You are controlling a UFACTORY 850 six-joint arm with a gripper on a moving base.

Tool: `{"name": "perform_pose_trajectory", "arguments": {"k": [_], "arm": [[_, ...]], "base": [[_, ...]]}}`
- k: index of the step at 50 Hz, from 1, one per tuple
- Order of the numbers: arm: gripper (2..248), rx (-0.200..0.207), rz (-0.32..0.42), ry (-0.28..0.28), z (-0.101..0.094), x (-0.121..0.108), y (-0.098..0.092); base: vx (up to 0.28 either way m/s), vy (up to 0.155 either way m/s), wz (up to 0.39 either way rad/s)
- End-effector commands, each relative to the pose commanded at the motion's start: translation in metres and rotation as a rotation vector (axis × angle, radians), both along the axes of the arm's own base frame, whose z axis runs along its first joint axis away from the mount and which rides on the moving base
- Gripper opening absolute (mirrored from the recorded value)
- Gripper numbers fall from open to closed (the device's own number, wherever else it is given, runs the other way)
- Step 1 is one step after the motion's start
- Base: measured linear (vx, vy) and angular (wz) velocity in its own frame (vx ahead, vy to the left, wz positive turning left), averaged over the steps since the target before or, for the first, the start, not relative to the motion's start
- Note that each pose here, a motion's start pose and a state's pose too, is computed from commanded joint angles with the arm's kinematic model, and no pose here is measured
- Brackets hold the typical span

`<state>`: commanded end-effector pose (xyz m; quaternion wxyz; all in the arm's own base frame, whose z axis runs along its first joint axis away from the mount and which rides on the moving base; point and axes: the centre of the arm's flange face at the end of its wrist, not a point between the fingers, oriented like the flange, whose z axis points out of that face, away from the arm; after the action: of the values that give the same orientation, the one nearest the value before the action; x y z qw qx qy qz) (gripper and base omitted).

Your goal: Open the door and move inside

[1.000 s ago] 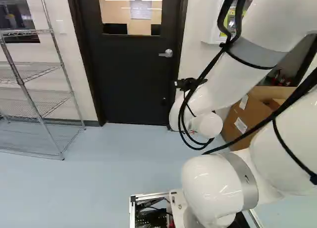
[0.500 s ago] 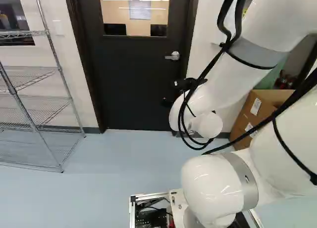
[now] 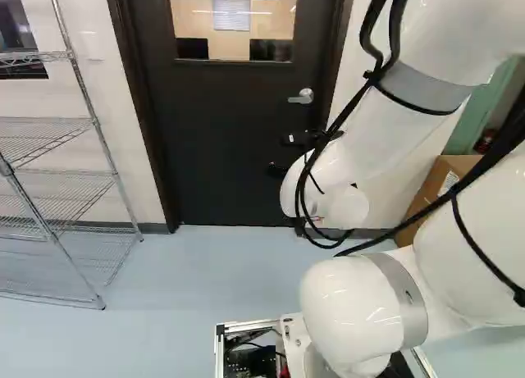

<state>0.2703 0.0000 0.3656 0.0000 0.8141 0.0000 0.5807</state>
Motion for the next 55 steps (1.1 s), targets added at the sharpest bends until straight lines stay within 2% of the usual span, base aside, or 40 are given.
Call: {"name": "perform_pose_trajectory", "arguments": {"k": [37, 55], "arm": [[247, 0.0, 0.0, 0.0, 0.0, 0.0, 0.0], [247, 0.0, 0.0, 0.0, 0.0, 0.0, 0.0]], "base": [[0.186, 0.148, -0.035], [0.137, 0.101, -0.247]]}}
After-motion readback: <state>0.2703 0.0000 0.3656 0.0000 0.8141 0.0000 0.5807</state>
